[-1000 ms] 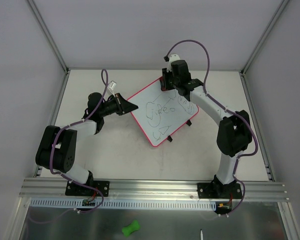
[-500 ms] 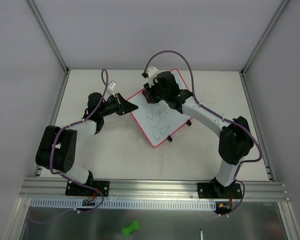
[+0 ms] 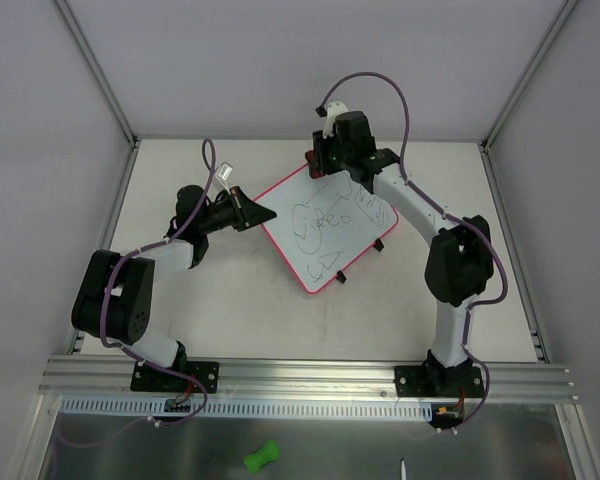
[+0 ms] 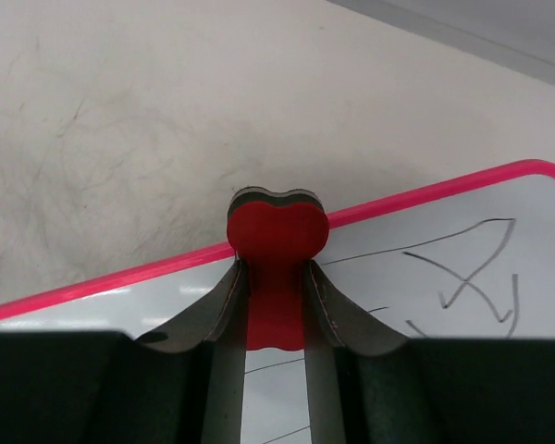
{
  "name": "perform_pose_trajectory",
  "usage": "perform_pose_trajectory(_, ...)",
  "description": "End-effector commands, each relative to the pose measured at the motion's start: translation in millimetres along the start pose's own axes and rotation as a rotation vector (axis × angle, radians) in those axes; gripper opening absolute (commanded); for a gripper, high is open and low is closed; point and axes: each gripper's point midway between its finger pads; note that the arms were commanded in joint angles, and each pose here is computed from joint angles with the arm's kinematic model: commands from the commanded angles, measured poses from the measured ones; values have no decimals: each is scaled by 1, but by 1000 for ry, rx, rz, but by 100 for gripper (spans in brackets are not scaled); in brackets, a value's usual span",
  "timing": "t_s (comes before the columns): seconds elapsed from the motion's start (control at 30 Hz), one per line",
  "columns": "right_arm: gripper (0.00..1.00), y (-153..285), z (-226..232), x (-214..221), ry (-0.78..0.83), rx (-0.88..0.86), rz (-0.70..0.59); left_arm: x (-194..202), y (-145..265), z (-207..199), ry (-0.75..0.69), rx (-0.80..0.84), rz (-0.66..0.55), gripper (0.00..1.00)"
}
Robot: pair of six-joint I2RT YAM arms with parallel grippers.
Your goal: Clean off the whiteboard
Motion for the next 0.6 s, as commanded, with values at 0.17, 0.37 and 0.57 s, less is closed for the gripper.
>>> perform_pose_trajectory(0.17,0,-23,-72,60,-218,156,166,7,0,-10,-133,58,52,0)
perform_pose_trajectory(0.37,0,-21,-98,78,-300,201,199,7,0,-10,-135,59,51,0)
perform_pose_trajectory(0.57,0,-13,-123,99,-370,279,234,7,-1,-10,-137,57,52,0)
Point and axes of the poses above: each gripper's point midway between its finger pads, its own y axis back along the fingers, its own z axis along the line the jaws close on, x = y × z, and after that the axes turned 14 degrees about y, right-handed
